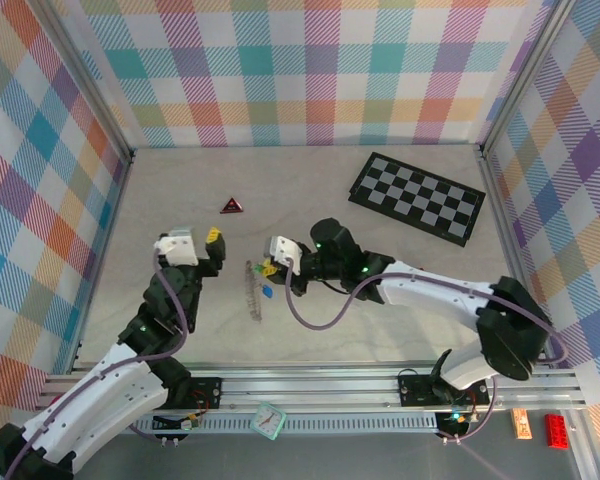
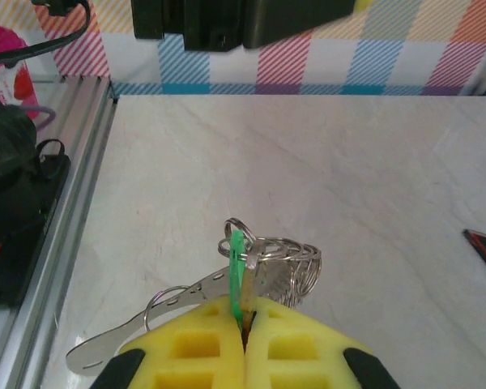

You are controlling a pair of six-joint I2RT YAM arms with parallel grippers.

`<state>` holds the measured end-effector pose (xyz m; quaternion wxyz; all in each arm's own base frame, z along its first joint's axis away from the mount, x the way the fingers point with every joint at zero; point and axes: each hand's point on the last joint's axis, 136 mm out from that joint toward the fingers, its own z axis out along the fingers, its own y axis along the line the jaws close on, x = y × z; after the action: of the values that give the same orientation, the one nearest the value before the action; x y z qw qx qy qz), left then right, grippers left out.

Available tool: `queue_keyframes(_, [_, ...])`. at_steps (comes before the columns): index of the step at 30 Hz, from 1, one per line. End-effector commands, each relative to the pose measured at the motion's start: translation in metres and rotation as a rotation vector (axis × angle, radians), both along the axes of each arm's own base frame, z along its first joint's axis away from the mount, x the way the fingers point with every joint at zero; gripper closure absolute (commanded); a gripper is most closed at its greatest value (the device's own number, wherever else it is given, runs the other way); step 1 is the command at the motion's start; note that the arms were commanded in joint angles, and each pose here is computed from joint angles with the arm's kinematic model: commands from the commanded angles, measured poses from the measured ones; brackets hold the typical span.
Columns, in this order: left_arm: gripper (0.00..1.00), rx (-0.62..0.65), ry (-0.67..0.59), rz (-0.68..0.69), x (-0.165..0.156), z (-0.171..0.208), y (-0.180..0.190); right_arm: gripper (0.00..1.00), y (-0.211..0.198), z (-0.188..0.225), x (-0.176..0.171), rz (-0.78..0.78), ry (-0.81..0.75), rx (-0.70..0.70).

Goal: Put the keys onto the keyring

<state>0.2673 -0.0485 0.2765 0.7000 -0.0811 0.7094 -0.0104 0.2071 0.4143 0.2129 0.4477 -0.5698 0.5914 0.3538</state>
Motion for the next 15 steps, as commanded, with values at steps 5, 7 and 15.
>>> queue_keyframes(5, [0.25,-0.095,0.038,0.168,-0.009,-0.03,0.034,1.0,-0.003,-0.02,0.018,-0.057,-0.009,-0.049])
queue_keyframes(7, [0.25,-0.079,0.05,0.169,-0.008,-0.034,0.034,1.0,-0.018,-0.039,0.02,-0.077,-0.012,-0.134])
queue_keyframes(15, [0.25,-0.005,0.139,0.18,-0.001,-0.071,0.032,1.0,-0.089,-0.103,0.02,-0.131,-0.032,-0.498])
